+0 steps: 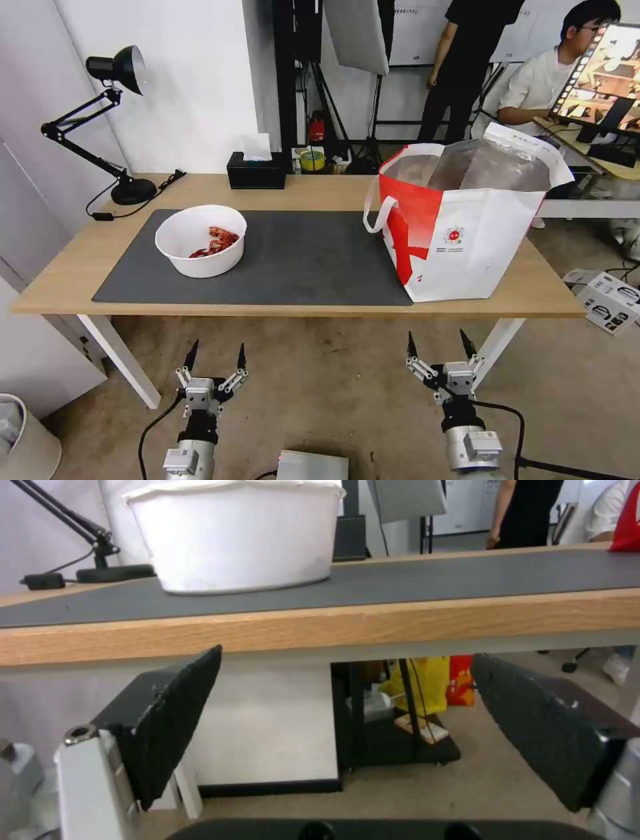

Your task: Pick up the trash from the table and place it into the takeout bag.

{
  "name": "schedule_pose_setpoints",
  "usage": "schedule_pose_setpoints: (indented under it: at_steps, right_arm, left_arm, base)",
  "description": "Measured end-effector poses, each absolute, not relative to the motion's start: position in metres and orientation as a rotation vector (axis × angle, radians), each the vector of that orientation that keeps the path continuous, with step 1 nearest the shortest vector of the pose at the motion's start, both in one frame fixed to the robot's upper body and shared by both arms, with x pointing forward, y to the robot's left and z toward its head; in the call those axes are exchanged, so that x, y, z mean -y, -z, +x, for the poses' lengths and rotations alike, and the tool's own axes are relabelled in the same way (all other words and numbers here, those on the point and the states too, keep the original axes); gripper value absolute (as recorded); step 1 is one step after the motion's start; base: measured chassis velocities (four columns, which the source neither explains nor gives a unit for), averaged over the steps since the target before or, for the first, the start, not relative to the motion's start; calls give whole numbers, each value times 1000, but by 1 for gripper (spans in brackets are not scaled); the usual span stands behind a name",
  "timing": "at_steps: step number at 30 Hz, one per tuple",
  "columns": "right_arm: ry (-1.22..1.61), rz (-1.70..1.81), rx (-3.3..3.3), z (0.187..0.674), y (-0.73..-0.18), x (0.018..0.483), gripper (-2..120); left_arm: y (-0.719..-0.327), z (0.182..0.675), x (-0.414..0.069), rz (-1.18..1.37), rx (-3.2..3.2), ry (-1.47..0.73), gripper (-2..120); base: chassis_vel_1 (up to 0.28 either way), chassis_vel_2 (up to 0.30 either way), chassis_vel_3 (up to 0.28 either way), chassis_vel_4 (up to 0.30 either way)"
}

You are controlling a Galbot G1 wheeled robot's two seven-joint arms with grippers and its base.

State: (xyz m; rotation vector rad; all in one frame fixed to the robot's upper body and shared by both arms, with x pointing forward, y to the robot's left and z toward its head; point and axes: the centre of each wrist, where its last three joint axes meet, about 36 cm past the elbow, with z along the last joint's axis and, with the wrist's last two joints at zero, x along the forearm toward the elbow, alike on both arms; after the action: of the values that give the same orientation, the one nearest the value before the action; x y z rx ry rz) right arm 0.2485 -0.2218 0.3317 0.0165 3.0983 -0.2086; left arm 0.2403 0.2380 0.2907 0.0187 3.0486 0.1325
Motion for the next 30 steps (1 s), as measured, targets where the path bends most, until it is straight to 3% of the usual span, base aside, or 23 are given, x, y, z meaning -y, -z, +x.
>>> schedule_pose_setpoints:
  at_steps: [12,20,22,26,30]
  right_arm:
    - [183,14,-3092,249,-334,219,100]
    - [177,9,-3082,251,-337,218,100]
    - [177,2,-3077,252,-339,218,100]
    - [183,-11,-3073,253,-341,218,99]
    - [186,-32,-3071,254,-342,218,99]
  left_arm:
    - [-302,243,-243,22,-3016,-146,100]
    - [-373,254,-254,2,-3003,-99,100]
    - [-406,264,-260,-18,-3031,-13,100]
    - [-436,274,-267,-37,-3054,93,100]
    - [-500,300,-289,-77,-3162,322,100]
  base:
    - [0,0,0,0]
    - [0,0,0,0]
    - [0,0,0,0]
    - [0,0,0,0]
    - [0,0,0,0]
